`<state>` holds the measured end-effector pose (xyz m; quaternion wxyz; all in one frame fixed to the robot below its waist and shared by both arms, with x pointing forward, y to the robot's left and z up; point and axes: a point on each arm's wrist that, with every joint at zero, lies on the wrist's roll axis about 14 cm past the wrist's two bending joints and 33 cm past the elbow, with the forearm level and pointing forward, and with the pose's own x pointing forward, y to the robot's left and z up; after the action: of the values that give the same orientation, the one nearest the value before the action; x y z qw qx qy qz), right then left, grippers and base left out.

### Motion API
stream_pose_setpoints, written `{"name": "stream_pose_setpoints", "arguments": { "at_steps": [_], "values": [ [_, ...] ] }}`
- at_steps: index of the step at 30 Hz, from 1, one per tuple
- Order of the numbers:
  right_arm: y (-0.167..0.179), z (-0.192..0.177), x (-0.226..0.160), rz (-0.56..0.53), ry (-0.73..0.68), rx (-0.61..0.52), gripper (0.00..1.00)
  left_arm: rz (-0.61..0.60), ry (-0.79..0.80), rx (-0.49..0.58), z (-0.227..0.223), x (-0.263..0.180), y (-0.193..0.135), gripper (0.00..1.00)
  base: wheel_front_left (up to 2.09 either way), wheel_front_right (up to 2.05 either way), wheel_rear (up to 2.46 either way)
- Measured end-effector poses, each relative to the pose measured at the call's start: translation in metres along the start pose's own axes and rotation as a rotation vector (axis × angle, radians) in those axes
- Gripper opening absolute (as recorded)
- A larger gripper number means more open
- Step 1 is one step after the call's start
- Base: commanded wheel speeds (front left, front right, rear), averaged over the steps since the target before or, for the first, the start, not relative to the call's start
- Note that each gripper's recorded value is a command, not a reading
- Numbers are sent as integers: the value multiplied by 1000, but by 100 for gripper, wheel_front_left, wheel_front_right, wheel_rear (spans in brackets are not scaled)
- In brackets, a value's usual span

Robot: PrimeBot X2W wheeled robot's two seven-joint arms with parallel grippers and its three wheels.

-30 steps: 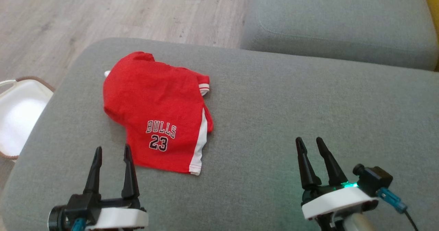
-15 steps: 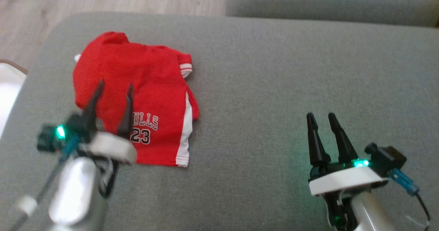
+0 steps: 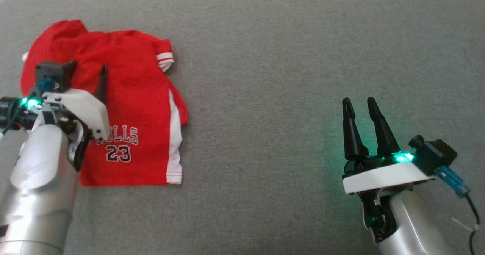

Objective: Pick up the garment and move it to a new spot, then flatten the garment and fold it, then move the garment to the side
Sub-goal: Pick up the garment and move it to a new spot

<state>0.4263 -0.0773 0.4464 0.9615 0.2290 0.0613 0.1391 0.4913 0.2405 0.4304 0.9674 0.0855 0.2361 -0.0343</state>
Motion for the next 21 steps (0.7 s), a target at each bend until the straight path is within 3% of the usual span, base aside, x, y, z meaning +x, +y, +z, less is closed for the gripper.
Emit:
{"name": "stream_pose_setpoints", "arguments": {
  "at_steps": [5,6,7,8,14,21],
  "values": [
    [-10,1,-4,-29,-1,-2,100,-25,123,-18,-26,9,-7,100,0,0,0],
    [-10,1,-5,-31,-3,-2,100,-37,140,-24,-30,9,-9,95,0,0,0],
    [-10,2,-5,-32,-5,-3,100,-43,147,-35,-32,9,-12,34,0,0,0],
    [-10,3,-6,-32,-8,-4,100,-46,145,-43,-32,9,-12,0,0,0,0],
    [-7,9,-7,-25,-23,-9,100,-48,43,-79,-12,5,-10,0,0,0,0],
    [1,21,-9,-7,-53,-19,100,-23,-300,-141,72,-12,4,0,0,0,0]
  ]
}}
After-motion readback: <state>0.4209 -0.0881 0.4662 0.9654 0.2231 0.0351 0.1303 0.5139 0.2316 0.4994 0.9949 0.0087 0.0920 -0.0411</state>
